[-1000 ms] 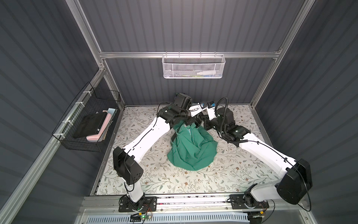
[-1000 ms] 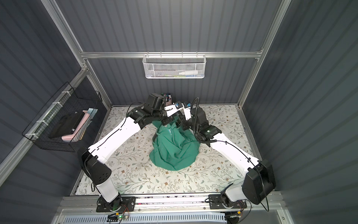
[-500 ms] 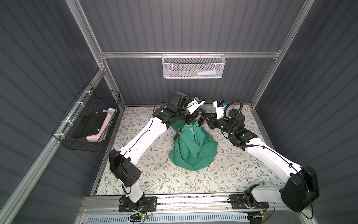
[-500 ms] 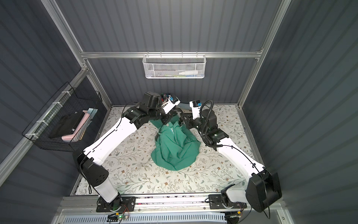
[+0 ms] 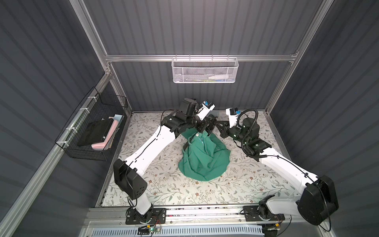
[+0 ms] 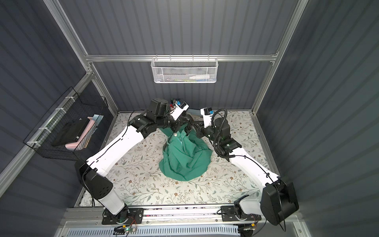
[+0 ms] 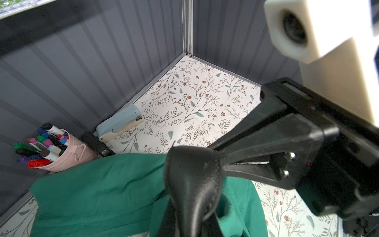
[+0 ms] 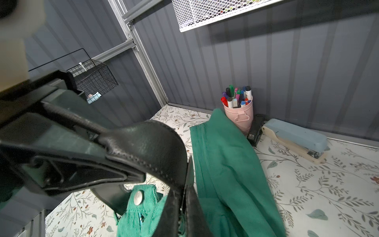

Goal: Remove the belt from the trousers

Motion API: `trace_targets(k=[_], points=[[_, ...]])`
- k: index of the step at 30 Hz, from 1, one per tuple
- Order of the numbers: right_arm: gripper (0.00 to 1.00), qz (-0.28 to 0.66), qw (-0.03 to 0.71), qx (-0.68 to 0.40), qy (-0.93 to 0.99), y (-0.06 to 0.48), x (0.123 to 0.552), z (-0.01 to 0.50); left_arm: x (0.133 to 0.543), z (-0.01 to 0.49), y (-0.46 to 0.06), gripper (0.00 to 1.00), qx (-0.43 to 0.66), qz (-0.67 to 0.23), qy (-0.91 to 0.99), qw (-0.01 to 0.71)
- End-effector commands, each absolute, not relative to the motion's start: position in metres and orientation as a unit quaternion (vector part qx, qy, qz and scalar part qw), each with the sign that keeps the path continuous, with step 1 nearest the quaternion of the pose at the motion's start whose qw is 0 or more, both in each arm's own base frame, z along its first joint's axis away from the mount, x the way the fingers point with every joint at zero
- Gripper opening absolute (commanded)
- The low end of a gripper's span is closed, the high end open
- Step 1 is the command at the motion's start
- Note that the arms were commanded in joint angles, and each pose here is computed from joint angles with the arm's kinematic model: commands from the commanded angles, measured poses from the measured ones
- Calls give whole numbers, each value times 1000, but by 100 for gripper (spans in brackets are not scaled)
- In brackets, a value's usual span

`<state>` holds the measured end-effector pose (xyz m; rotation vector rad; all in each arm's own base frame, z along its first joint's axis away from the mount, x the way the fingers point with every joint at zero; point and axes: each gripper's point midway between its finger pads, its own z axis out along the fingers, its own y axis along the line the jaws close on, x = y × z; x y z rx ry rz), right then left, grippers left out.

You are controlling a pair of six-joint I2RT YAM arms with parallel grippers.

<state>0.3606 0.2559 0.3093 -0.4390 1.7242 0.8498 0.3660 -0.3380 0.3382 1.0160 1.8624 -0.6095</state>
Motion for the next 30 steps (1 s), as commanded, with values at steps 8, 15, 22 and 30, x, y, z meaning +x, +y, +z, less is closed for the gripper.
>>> trace_targets(k=[8, 15, 22, 30], points=[[14, 364, 530, -169, 747, 254, 366, 288, 344, 456, -324, 0, 366, -322, 664, 567], [14, 360, 514, -172, 759, 259, 369, 269, 338, 478, -319, 0, 351, -343, 646, 585], [19, 357, 501, -174, 769, 262, 369, 252, 335, 494, -313, 0, 335, -359, 632, 600], [19, 352, 489, -178, 778, 263, 367, 237, 335, 506, -309, 0, 323, -369, 623, 610]])
